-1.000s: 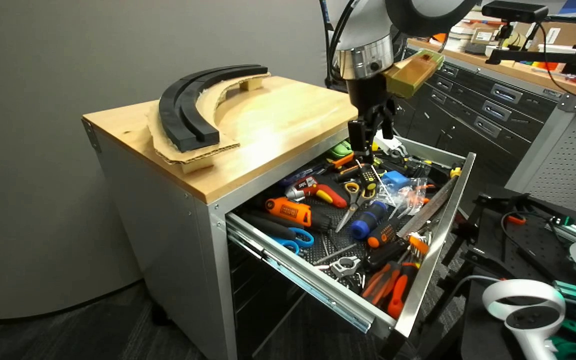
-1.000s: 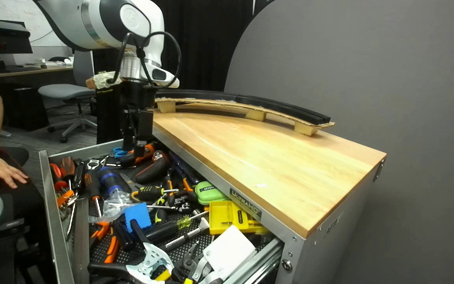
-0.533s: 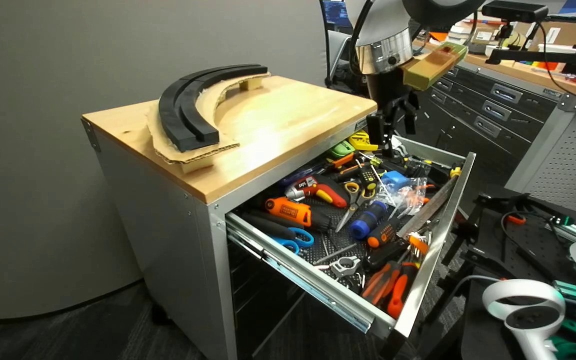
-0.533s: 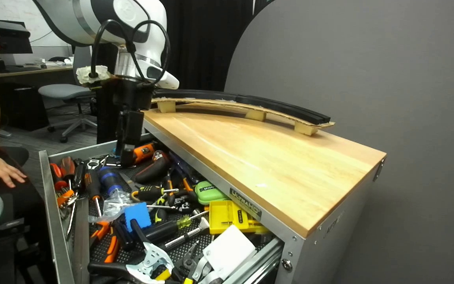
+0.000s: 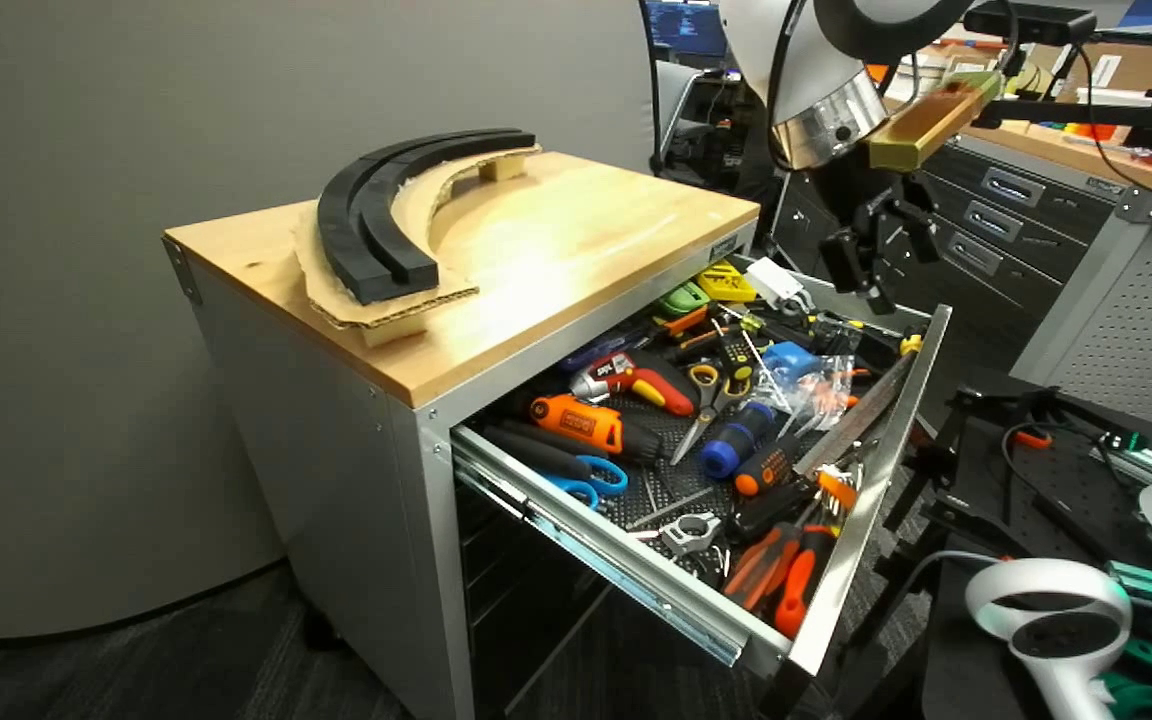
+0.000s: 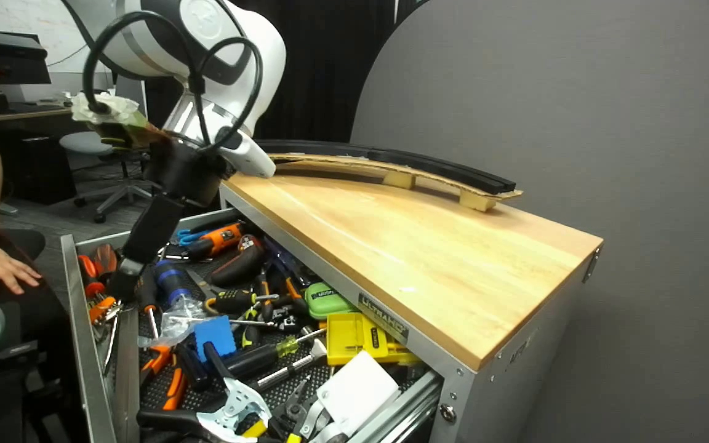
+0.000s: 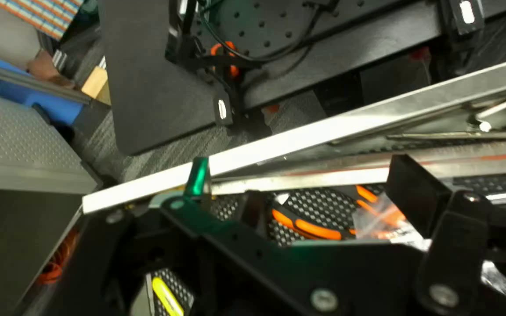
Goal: Put the screwdriver in the drawer and the close it
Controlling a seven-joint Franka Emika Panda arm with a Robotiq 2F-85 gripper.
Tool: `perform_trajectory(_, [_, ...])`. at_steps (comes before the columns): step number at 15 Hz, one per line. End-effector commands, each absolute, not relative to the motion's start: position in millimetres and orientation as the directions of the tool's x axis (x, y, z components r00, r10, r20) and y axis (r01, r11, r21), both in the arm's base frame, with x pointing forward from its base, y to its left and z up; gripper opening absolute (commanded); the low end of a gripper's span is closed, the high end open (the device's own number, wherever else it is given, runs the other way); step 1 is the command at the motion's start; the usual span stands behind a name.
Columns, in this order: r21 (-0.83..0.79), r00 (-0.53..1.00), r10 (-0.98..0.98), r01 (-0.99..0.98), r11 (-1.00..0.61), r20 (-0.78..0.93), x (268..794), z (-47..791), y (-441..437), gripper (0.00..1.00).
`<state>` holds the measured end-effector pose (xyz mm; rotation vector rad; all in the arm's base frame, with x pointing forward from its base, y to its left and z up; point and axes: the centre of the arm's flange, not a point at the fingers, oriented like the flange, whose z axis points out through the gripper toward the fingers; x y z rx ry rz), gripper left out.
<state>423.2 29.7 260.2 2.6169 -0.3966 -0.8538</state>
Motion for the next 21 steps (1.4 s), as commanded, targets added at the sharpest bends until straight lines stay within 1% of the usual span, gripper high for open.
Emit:
perform_trajectory(1, [0.375, 0.701, -0.396, -0.194, -0.907, -0.594, 386.5, 247.3, -2.4, 1.0])
perform_trajectory(7, [0.324, 0.611, -0.39, -0.221, -0.92, -0.689, 341.1, 191.0, -13.5, 1.0])
perform_trajectory(8, [0.326, 0.616, -0.391, -0.222, -0.919, -0.684, 338.1, 185.1, -11.9, 0.75])
perform_trajectory(9, [0.313, 0.633, -0.378, -0.217, -0.925, -0.676, 336.0, 180.6, -9.1, 0.73])
perform_trajectory(10, [0.312, 0.657, -0.382, -0.229, -0.922, -0.65, 336.3, 176.4, -5.7, 0.66])
perform_trajectory(11, [0.313, 0.682, -0.395, -0.248, -0.917, -0.616, 337.5, 172.8, -3.0, 0.56])
perform_trajectory(15, [0.275, 0.764, -0.436, -0.342, -0.899, -0.475, 348.6, 163.4, 6.7, 0.27])
perform_trajectory(16, [0.271, 0.768, -0.459, -0.372, -0.888, -0.447, 350.5, 162.3, 9.2, 0.18])
perform_trajectory(18, [0.254, 0.766, -0.497, -0.427, -0.868, -0.408, 358.7, 165.0, 13.9, 0.05])
perform_trajectory(19, [0.246, 0.77, -0.515, -0.453, -0.857, -0.377, 365.3, 165.4, 16.3, 0.0])
perform_trajectory(21, [0.234, 0.777, -0.539, -0.486, -0.842, -0.325, 381.2, 165.0, 22.6, 0.0])
